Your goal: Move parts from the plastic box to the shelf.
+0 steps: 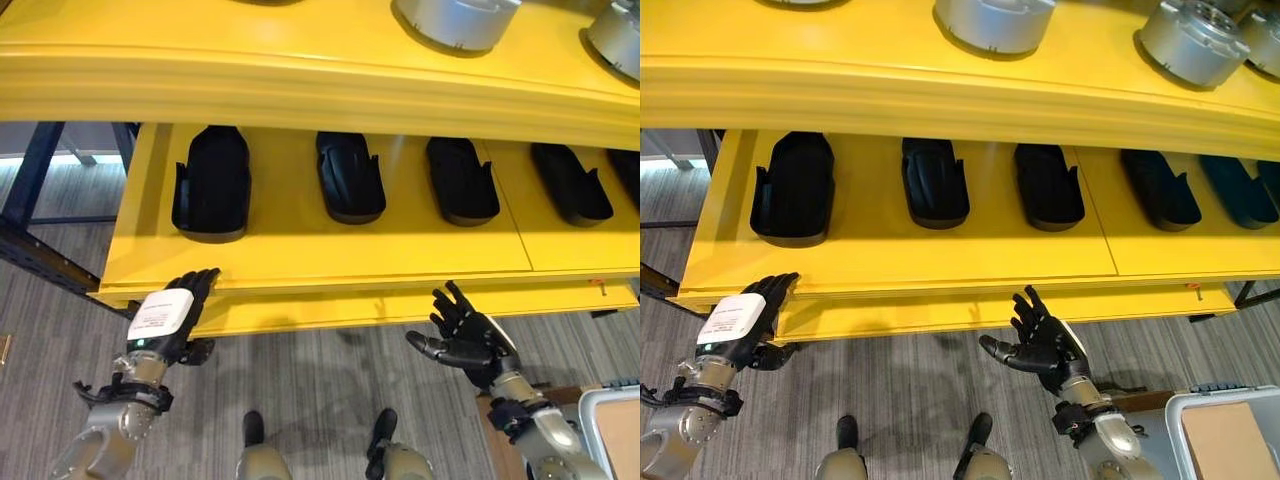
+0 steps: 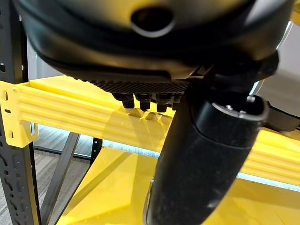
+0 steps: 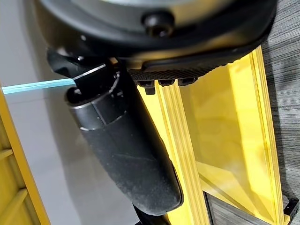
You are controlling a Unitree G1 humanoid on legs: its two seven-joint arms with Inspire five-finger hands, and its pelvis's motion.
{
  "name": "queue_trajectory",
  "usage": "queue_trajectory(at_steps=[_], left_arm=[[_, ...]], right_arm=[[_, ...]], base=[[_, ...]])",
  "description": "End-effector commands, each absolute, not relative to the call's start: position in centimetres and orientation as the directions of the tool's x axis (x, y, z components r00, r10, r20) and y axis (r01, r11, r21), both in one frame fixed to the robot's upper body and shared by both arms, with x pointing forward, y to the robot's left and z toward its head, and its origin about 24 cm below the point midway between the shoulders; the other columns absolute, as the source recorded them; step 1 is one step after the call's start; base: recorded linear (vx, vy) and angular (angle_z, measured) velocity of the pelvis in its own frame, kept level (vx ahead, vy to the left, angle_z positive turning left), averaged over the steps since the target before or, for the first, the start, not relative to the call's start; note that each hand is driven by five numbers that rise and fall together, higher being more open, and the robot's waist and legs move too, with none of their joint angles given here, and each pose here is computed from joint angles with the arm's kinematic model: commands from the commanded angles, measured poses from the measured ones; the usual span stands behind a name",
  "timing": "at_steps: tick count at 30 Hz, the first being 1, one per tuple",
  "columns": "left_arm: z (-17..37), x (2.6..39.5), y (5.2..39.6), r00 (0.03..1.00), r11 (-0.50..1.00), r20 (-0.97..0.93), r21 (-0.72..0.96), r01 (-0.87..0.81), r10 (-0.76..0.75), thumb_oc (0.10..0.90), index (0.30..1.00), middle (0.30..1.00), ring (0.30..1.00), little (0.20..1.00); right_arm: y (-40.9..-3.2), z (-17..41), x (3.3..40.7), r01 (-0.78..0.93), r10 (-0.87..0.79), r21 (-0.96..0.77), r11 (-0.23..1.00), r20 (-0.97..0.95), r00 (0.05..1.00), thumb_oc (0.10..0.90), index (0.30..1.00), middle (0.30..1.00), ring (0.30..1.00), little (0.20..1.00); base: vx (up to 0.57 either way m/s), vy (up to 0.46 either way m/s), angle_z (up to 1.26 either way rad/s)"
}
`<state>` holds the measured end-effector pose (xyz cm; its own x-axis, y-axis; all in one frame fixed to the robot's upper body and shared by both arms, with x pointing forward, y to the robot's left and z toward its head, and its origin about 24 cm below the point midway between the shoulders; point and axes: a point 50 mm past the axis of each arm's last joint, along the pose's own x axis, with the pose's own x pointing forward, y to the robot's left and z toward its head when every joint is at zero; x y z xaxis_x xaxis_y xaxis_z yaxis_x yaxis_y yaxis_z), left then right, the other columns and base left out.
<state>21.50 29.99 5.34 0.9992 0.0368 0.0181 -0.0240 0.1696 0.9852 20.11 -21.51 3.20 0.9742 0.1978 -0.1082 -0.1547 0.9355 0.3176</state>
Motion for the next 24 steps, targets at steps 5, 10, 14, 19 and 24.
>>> queue_trajectory(at_steps=[5,10,14,19,24], left_arm=[[9.0,24.8,30.9,0.979,0.1,0.194,0.975,-0.2,0.064,0.9,1.0,1.0,1.0,1.0],[9.0,25.4,30.9,0.977,0.106,0.2,0.973,-0.207,0.072,0.9,1.0,1.0,1.0,1.0],[9.1,25.9,31.0,0.975,0.105,0.207,0.971,-0.215,0.08,0.9,1.0,1.0,1.0,1.0],[9.5,26.4,30.8,0.972,0.102,0.221,0.968,-0.228,0.073,0.9,1.0,1.0,1.0,1.0],[9.8,27.0,30.4,0.97,0.104,0.234,0.965,-0.24,0.066,0.9,1.0,1.0,1.0,1.0]], right_arm=[[-21.7,8.0,21.9,-0.235,0.202,0.264,0.935,0.149,0.968,0.9,1.0,1.0,1.0,1.0],[-21.7,8.0,21.9,-0.238,0.205,0.261,0.936,0.146,0.968,0.9,1.0,1.0,1.0,1.0],[-21.6,8.2,22.0,-0.247,0.213,0.258,0.934,0.153,0.965,0.9,1.0,1.0,1.0,1.0],[-21.6,8.2,21.9,-0.25,0.216,0.257,0.933,0.154,0.964,0.9,1.0,1.0,1.0,1.0],[-21.6,8.3,22.0,-0.247,0.213,0.256,0.934,0.154,0.965,0.9,1.0,1.0,1.0,1.0]], base=[[-0.01,0.011,-0.04],[-0.01,0.011,-0.06],[0.0,0.002,-0.01],[0.0,0.0,0.0],[0.0,0.0,0.0]])
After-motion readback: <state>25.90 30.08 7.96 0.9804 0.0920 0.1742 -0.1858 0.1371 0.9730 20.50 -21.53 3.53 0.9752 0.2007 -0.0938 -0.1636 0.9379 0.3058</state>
